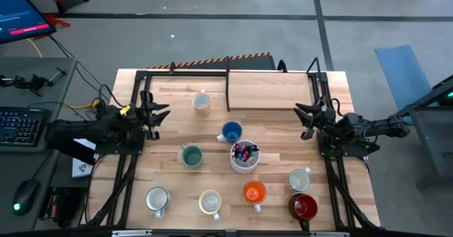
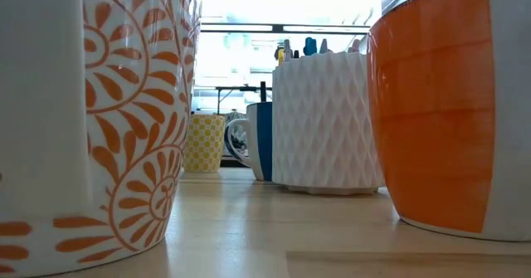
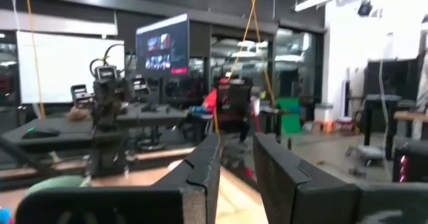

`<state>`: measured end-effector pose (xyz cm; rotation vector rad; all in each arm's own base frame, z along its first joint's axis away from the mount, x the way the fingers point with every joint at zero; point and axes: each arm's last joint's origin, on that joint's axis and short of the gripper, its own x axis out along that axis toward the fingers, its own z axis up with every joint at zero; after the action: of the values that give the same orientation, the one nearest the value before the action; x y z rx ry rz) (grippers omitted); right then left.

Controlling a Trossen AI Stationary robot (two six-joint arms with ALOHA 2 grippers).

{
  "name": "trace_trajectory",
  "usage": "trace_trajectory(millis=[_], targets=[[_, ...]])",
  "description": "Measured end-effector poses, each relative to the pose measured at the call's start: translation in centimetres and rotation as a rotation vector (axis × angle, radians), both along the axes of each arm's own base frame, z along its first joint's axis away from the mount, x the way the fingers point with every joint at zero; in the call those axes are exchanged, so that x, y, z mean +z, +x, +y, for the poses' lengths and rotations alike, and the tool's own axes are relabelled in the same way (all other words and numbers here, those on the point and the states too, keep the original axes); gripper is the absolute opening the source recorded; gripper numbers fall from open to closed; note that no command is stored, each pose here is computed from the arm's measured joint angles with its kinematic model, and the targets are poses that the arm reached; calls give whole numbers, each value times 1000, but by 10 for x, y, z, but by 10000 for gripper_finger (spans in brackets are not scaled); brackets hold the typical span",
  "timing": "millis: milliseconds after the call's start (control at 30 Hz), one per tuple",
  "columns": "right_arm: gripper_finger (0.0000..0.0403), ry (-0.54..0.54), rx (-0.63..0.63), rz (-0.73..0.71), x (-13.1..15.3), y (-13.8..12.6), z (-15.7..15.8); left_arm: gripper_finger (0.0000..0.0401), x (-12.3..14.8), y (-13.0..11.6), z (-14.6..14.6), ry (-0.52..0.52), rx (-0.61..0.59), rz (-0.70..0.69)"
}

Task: Place coffee mugs
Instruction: Put the yellow patterned mug on the shelf

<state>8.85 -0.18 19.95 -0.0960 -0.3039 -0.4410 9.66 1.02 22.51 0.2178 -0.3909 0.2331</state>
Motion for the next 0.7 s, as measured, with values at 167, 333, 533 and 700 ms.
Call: trace_trajectory(millis=[167, 333, 533, 700], targets=[[75, -9, -69, 45, -3, 0, -2, 87, 6, 8, 4, 21, 41, 138], [75, 51, -106, 54, -6, 0, -3, 87, 8, 18, 9, -5, 22, 256], [75, 56, -97, 58, -7, 1, -3, 87, 16, 30, 16, 2, -43, 318], [75, 76, -71, 99, -12, 2, -2, 87, 18, 40, 26, -38, -79, 382]])
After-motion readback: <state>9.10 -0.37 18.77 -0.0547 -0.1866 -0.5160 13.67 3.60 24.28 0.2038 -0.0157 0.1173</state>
